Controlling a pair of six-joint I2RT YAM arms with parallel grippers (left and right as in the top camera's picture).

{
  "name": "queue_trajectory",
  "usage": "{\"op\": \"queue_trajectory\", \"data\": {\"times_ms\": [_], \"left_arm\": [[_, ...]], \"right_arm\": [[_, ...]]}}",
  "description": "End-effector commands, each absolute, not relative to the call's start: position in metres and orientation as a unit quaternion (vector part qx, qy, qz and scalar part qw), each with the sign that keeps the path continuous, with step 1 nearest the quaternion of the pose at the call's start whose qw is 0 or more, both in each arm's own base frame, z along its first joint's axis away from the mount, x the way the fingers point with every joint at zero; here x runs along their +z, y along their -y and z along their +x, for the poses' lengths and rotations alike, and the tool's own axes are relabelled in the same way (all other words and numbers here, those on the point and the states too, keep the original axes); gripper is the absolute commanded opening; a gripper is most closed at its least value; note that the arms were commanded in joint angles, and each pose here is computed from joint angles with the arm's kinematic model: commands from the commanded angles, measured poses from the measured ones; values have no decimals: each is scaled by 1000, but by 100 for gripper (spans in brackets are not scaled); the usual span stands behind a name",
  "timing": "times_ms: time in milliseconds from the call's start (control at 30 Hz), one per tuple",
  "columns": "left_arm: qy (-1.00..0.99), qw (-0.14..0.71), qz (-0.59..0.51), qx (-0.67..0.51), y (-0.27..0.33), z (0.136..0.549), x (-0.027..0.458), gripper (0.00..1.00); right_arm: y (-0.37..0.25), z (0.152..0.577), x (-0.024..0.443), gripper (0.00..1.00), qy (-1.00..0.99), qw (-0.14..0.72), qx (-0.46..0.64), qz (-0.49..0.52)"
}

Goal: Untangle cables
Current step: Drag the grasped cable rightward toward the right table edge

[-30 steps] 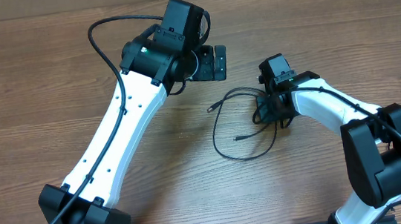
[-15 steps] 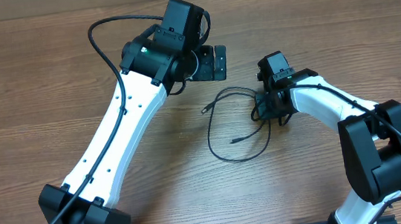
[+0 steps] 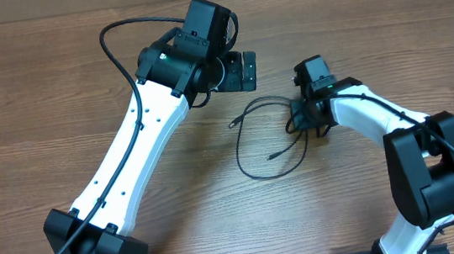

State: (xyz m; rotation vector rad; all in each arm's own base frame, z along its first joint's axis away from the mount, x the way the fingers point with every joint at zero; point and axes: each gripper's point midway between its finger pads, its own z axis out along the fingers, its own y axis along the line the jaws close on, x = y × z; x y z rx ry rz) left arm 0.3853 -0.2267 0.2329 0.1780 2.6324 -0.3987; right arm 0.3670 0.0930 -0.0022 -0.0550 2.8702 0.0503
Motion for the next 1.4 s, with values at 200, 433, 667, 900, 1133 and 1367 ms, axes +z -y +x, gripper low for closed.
{"op": "queue_trajectory", "data": {"times_ms": [200,433,667,900,1133,1367], "left_arm": [[-955,245,61,-157,229,384,246,99],[-955,245,61,-158,229,384,246,100],[-955,245,61,-158,229,384,246,100],[-955,245,61,-158,229,384,246,99],[-955,245,61,-158,229,384,246,100],[-955,245,61,-158,229,384,246,100]], "right_arm": [[7,365,-38,4,-988,109,-45,97],[84,388,-25,4,-966,162,-53,196],[157,420,5,4,-925,253,-28,283],[220,444,47,4,-881,341,-31,326],[264,440,67,4,-857,370,-52,354],[270,448,87,4,-858,378,-44,344]]}}
